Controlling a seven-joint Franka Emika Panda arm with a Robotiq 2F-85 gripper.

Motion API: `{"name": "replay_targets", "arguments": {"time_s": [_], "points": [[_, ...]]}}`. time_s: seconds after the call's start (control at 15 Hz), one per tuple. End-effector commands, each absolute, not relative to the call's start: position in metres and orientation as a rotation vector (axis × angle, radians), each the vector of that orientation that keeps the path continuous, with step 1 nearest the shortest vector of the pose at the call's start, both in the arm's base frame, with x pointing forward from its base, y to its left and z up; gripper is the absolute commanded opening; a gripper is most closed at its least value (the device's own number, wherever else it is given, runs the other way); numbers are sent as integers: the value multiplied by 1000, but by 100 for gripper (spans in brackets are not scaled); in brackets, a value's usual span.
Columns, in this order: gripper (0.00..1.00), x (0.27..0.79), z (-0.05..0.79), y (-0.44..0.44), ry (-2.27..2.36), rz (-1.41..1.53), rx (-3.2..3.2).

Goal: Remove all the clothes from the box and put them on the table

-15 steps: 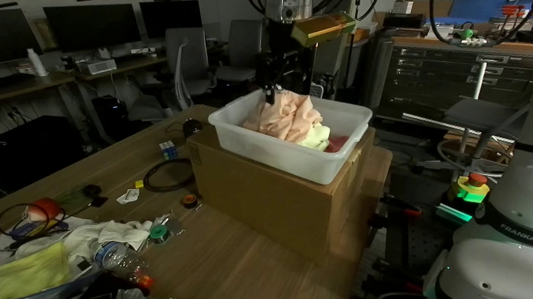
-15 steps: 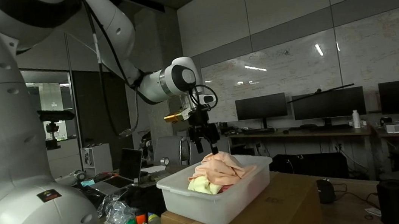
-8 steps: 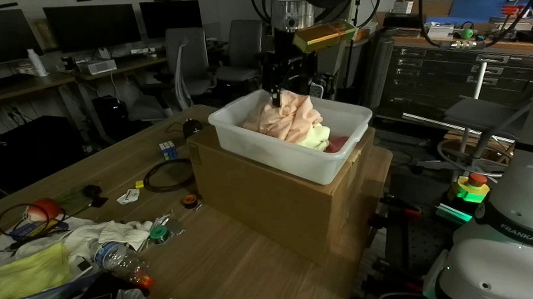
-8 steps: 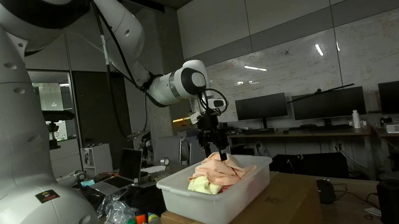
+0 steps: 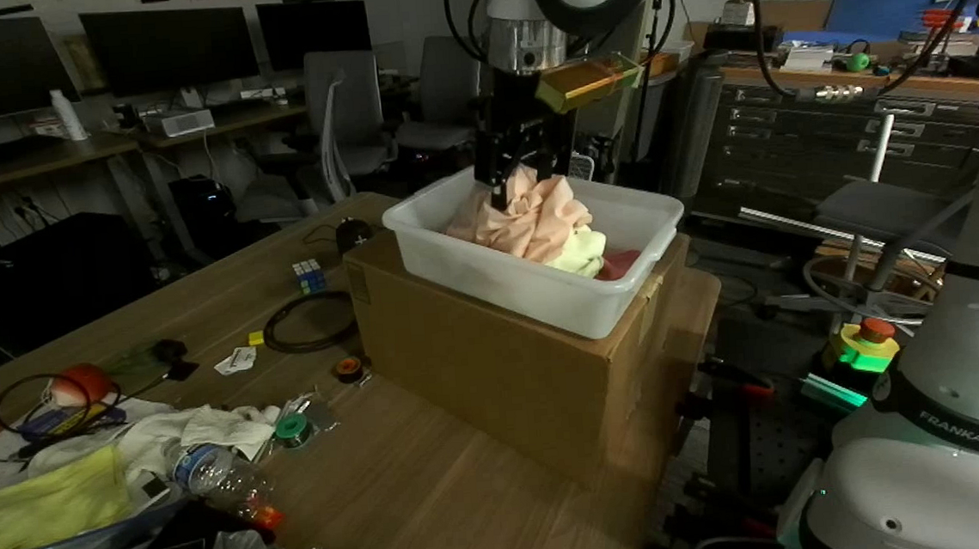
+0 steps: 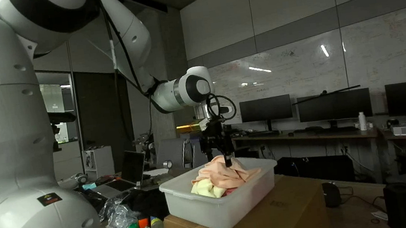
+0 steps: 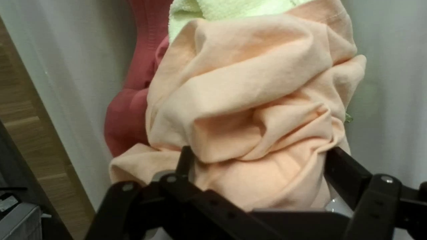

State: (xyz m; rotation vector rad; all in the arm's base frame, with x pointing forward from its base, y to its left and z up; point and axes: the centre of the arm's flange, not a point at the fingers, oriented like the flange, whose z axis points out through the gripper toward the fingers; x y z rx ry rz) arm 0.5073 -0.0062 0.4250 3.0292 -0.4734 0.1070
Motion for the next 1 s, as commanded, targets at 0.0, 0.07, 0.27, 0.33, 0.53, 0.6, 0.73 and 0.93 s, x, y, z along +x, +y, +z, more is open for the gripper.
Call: {"name": "replay_targets", "arguments": {"time_s": [0.0, 0.07, 0.27, 0.33, 0.53, 0.6, 0.73, 0.93], "points": [[100, 520, 424, -3, -380, 143, 3049], [100, 521, 423, -2, -366, 139, 3046], [100, 523, 416, 1, -358, 109, 3040], [100, 524, 414, 1, -360, 105, 3035], [69, 525, 409, 1, -378, 92, 3024], [68, 525, 410, 1, -393, 94, 3028], [54, 524, 411, 1, -408, 105, 3028], [29, 521, 416, 1, -451, 115, 3028]]}}
